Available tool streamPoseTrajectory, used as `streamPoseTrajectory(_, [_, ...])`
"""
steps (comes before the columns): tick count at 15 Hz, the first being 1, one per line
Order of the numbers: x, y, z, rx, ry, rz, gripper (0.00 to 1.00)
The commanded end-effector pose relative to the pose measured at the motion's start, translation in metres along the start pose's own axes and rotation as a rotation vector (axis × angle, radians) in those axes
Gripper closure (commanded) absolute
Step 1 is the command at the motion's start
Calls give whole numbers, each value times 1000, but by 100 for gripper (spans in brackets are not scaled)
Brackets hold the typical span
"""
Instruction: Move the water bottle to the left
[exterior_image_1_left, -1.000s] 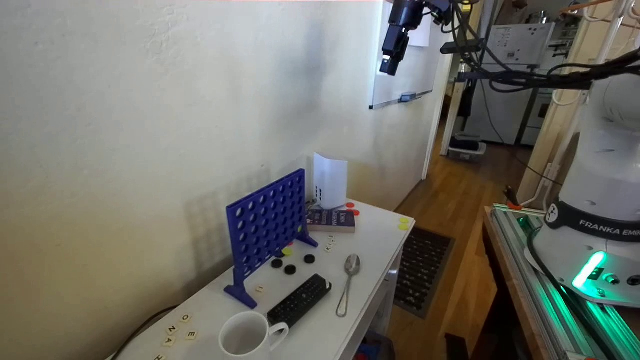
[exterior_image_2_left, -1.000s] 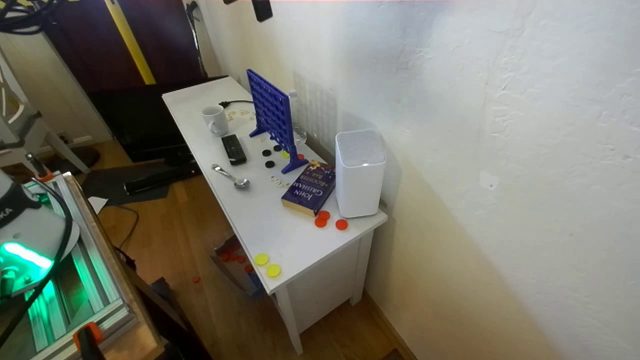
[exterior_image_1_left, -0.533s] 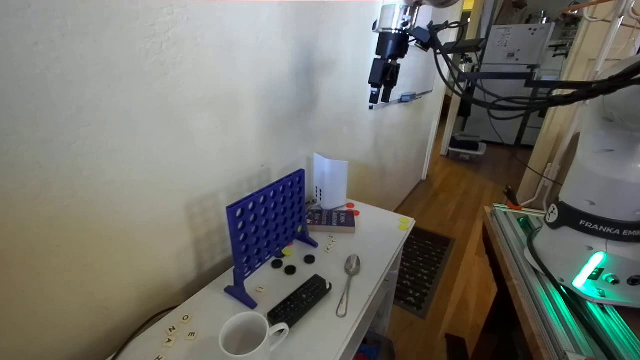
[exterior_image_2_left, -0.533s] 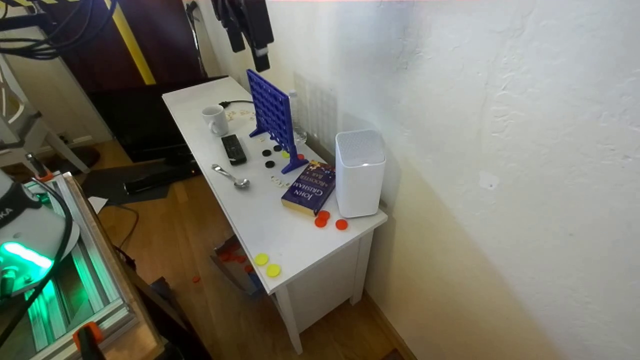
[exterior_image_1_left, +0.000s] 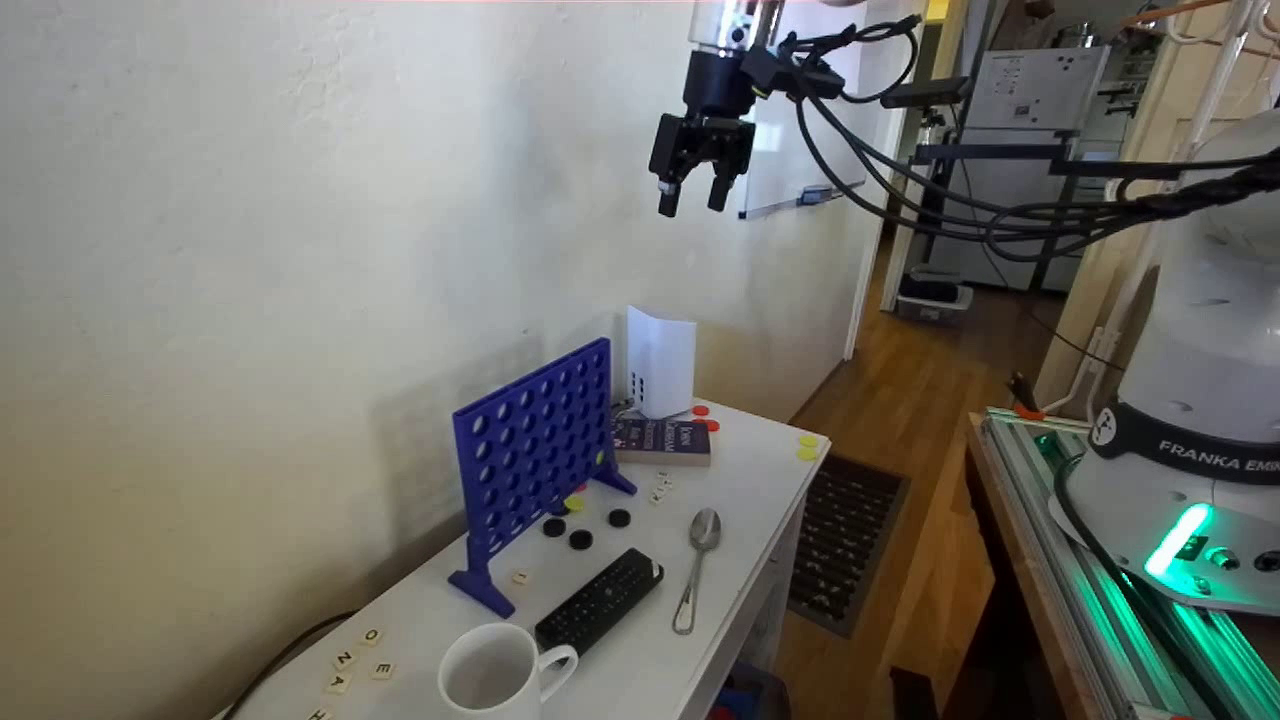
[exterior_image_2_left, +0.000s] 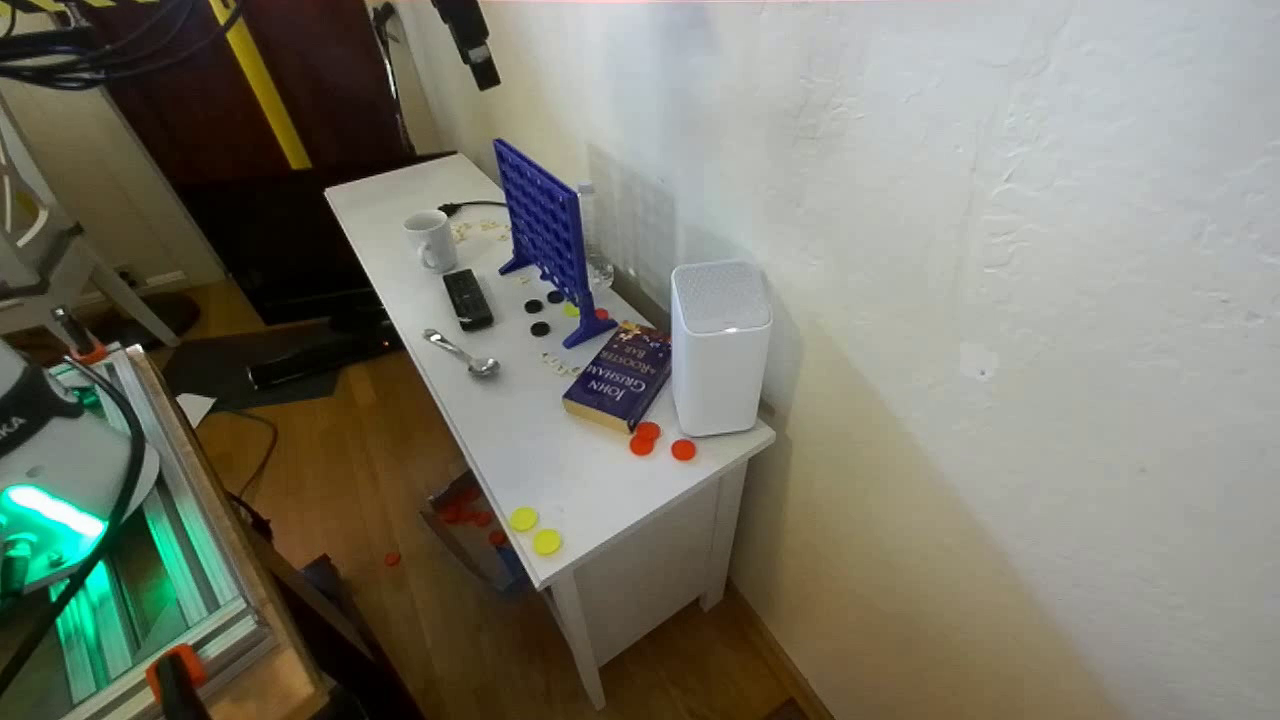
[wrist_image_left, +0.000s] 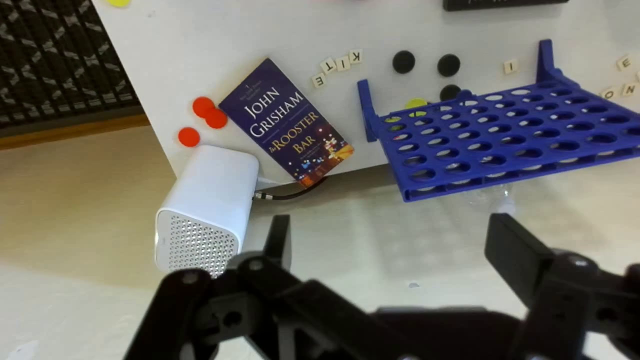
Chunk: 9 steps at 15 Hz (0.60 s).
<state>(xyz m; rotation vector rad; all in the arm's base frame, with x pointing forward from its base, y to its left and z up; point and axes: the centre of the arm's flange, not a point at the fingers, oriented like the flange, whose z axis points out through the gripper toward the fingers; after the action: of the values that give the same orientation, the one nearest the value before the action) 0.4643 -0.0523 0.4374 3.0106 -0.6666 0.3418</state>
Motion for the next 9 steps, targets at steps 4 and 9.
streamPoseTrajectory(4, [13, -90, 7, -53, 46, -52, 0])
streamPoseTrajectory(9, [-2, -70, 7, -27, 44, -27, 0])
